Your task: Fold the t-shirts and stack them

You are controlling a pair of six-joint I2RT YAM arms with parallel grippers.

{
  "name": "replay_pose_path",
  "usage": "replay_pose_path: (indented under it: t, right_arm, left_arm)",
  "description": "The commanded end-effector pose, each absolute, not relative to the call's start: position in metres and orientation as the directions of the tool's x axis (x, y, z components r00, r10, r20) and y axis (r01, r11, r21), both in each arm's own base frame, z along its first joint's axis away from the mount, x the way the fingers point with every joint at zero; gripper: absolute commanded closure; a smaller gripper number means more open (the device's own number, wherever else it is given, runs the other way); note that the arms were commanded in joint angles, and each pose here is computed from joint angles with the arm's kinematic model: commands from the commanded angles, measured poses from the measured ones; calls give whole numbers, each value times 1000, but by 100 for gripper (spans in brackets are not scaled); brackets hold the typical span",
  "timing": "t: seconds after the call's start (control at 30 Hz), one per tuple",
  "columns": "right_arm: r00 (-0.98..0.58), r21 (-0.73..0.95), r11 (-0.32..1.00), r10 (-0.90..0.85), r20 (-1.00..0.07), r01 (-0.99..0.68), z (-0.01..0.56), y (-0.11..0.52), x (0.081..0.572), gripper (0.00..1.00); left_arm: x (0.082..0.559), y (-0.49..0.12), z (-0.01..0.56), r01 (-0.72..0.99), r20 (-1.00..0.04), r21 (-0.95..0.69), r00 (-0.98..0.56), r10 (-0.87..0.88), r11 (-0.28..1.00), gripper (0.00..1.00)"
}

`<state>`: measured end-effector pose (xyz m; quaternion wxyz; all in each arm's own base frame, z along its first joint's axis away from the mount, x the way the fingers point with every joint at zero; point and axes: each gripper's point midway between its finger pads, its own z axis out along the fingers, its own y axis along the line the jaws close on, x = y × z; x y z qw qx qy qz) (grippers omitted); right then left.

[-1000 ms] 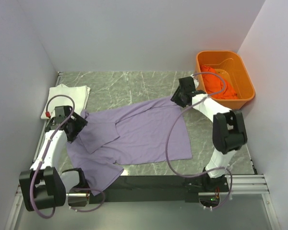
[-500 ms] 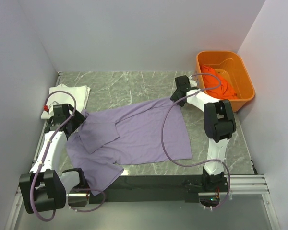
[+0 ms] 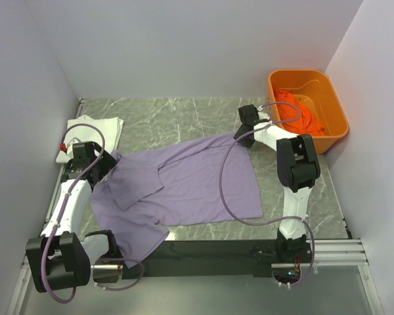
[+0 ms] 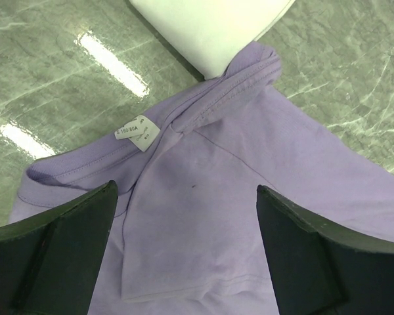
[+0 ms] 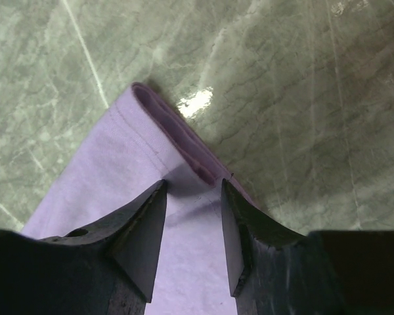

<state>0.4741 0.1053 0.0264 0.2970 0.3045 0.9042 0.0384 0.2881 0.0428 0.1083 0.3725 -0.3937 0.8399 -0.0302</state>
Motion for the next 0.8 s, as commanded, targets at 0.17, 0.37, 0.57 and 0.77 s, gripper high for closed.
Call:
replay_pose_path:
  t: [0.17, 0.37, 0.57, 0.77]
  right_arm:
    - [-595, 253, 801, 579, -557, 543, 39, 92, 492, 66]
    - [-597, 253, 804, 576, -558, 539, 38, 88, 493, 84]
    - [-598, 257, 815, 562, -572, 520, 53, 84, 495, 100]
    - [-612, 242, 840, 524, -592, 485, 85, 77, 491, 100]
  left_arm:
    - [300, 43, 126, -602, -636, -373, -388, -667, 706, 8]
    - [301, 41, 125, -597, -632, -376, -393, -668, 708, 8]
    - [300, 42, 123, -602, -630, -372, -395, -669, 706, 8]
    - [300, 43, 123, -610, -631, -368, -390, -671, 701, 8]
